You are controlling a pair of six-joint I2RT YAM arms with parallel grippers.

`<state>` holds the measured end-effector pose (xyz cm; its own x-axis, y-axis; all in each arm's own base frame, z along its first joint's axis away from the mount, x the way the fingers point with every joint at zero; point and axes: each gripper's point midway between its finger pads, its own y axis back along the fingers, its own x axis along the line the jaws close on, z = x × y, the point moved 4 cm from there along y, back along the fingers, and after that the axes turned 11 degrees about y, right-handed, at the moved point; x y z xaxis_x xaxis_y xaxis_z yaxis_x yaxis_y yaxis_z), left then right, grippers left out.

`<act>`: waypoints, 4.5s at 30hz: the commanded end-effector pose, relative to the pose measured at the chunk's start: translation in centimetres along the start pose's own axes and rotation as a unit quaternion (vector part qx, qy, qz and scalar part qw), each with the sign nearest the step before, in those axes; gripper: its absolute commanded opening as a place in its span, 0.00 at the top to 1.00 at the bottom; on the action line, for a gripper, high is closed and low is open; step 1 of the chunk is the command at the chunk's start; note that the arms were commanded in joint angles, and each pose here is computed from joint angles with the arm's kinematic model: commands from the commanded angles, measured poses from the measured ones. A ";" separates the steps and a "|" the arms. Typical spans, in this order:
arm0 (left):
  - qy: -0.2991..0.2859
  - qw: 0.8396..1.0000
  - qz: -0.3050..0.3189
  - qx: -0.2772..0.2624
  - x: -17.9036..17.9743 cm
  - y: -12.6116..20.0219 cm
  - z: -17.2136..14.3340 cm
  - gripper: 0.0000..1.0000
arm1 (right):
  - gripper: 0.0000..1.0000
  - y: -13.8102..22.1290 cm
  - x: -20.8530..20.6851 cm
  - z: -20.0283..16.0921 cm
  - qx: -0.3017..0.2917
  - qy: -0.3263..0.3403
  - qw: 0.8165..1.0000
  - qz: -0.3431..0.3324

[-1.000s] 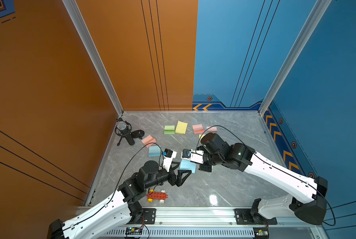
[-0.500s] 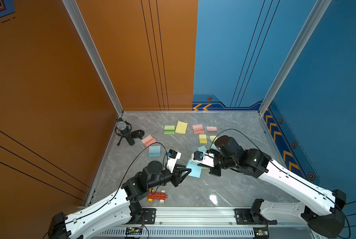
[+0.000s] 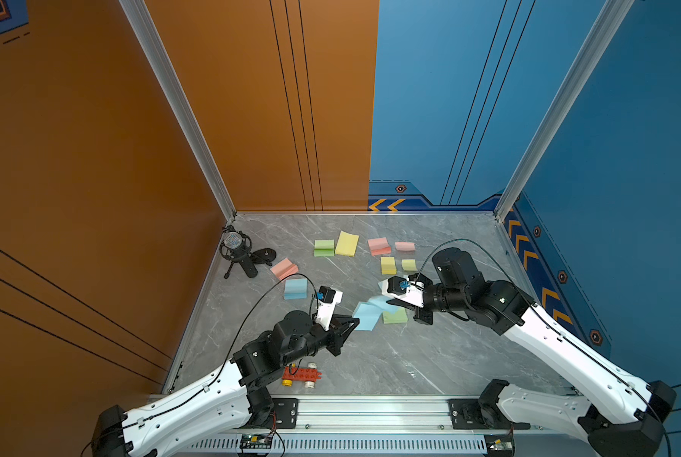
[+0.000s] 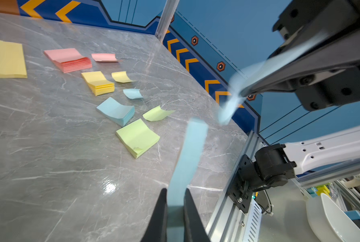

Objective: Tear off pages from different memo pads
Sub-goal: Tear off the paper from the memo pad, then place the paper at the center of the board, then place the memo pad at the center of the board, then move the memo pad to the center of the board.

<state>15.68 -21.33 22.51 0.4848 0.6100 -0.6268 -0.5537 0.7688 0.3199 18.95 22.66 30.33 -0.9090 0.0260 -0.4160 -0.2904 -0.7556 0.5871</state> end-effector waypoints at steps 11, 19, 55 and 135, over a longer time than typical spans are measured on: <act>0.075 0.992 0.098 -0.018 4.3 0.6 -1.1 1.00 | 1.00 -0.6 3.5 -17.1 0.274 0.105 0.936 0.193; 0.101 0.992 0.073 0.012 3.4 0.0 -2.0 1.00 | 1.00 -3.0 4.3 -21.3 0.303 0.073 0.910 0.275; 0.169 0.976 0.089 0.102 -0.7 -6.3 -7.1 1.00 | 0.38 -2.7 6.1 -19.8 0.318 0.044 0.930 0.178; 0.010 0.895 0.403 0.192 30.2 -26.2 14.0 0.12 | 0.00 -5.4 -3.4 -12.4 0.194 -0.463 0.828 -0.250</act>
<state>56.03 -22.14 7.17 0.0970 0.9811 -0.1675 -0.5317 0.1934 0.8245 28.02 18.49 19.05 -0.4124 0.9095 -0.0522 -0.6084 -0.2323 0.7589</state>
